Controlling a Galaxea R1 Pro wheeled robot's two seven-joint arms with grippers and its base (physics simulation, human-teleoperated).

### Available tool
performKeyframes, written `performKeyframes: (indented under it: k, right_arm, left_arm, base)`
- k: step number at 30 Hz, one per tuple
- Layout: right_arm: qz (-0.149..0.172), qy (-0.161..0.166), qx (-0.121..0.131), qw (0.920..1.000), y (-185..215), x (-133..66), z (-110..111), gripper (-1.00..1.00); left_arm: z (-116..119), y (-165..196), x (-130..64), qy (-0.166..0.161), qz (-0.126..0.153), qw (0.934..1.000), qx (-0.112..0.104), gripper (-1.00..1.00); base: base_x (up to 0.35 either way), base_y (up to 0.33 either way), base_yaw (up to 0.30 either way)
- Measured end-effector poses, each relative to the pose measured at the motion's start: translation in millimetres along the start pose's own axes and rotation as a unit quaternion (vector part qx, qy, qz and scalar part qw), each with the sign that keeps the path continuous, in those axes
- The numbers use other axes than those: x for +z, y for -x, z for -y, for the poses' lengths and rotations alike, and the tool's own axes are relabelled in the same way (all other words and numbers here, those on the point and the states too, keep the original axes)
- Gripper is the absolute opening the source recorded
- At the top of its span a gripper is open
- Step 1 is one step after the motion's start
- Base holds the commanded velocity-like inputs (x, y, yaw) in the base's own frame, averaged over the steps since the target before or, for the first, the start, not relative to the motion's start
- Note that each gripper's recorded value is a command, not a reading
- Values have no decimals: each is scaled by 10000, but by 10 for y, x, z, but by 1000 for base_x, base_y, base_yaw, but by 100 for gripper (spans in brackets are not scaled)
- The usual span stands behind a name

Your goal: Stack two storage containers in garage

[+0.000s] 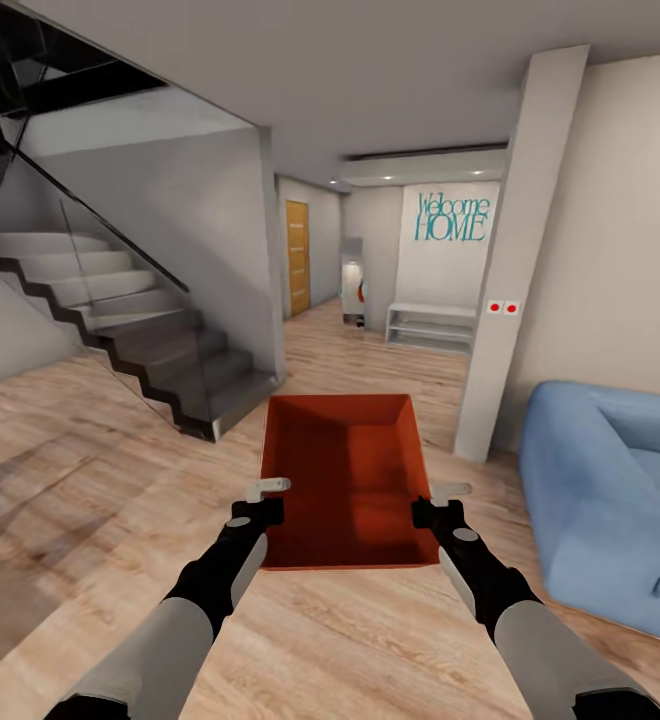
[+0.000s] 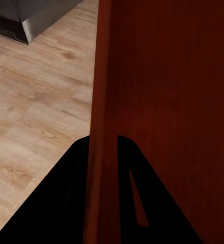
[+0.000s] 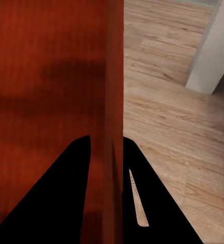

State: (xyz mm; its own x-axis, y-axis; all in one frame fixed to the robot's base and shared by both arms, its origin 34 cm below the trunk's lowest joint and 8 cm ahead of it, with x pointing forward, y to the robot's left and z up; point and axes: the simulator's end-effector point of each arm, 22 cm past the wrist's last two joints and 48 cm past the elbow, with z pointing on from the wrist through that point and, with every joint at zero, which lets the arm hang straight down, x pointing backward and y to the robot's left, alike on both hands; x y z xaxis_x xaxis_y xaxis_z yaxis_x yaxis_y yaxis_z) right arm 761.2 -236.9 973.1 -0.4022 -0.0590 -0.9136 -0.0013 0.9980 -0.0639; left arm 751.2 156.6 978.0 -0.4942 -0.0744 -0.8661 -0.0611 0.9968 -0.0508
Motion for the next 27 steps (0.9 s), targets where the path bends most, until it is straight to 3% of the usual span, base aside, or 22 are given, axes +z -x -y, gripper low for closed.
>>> performKeyframes:
  k: [27]
  right_arm:
    - [-49, 3, -2, 10000, -48, 0, -7, -100]
  left_arm:
    - [-7, -45, 5, 3, -48, 10000, -1, -100]
  base:
    - [321, 0, -19]
